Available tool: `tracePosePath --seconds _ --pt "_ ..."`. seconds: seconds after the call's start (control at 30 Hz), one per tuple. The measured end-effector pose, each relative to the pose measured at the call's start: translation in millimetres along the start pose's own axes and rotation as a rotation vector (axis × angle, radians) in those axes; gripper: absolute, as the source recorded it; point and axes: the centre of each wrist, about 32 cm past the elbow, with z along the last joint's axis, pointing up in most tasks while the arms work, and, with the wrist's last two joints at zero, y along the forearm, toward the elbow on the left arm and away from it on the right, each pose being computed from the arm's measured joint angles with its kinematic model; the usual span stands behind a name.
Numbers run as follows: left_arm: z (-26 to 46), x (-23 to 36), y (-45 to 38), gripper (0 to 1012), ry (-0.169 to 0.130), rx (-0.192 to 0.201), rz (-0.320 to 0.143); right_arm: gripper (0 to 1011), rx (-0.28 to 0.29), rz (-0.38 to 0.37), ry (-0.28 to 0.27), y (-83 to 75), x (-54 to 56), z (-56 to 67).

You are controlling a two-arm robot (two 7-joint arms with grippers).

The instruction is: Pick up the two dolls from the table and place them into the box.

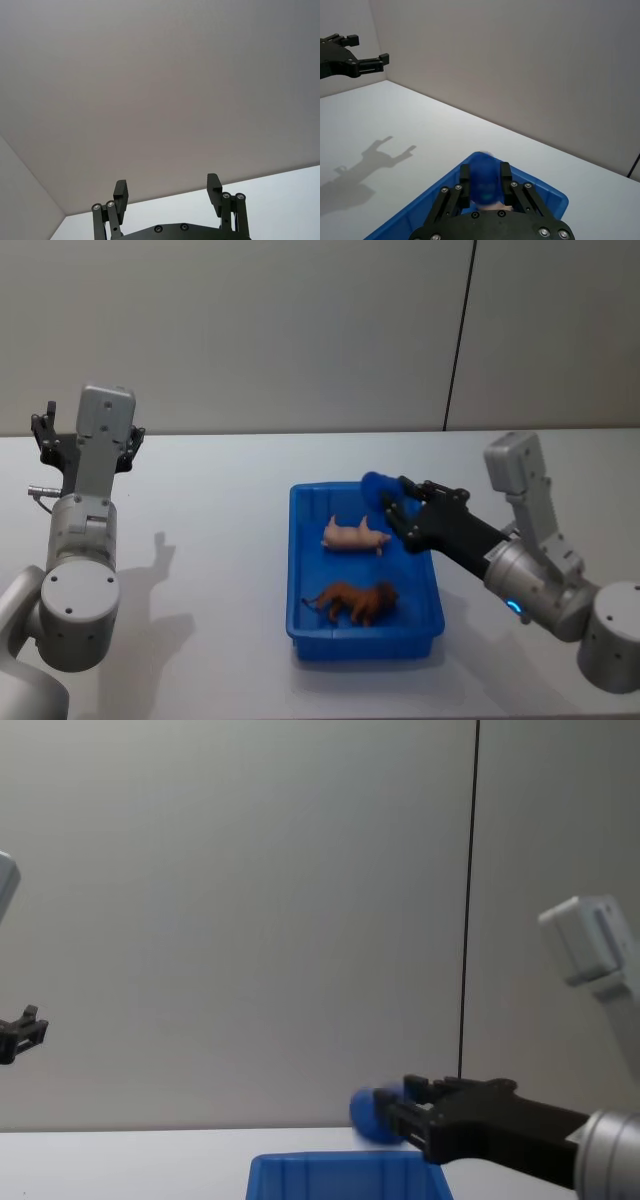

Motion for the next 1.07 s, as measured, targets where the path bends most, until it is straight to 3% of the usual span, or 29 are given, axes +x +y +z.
tracePosePath --seconds 0.7,0.8,1.07 --pt "0.0 0.0 0.0 1001 0.000 0.000 0.000 957 0.002 0.024 -0.015 16.6 -5.1 4.1" --pt "0.0 0.0 0.0 1001 0.000 0.000 0.000 1001 0.003 0.025 -0.016 17.4 -5.2 4.4" --pt "0.0 0.0 0.0 1001 0.000 0.000 0.000 1001 0.003 0.027 -0.017 18.7 -5.6 4.8"
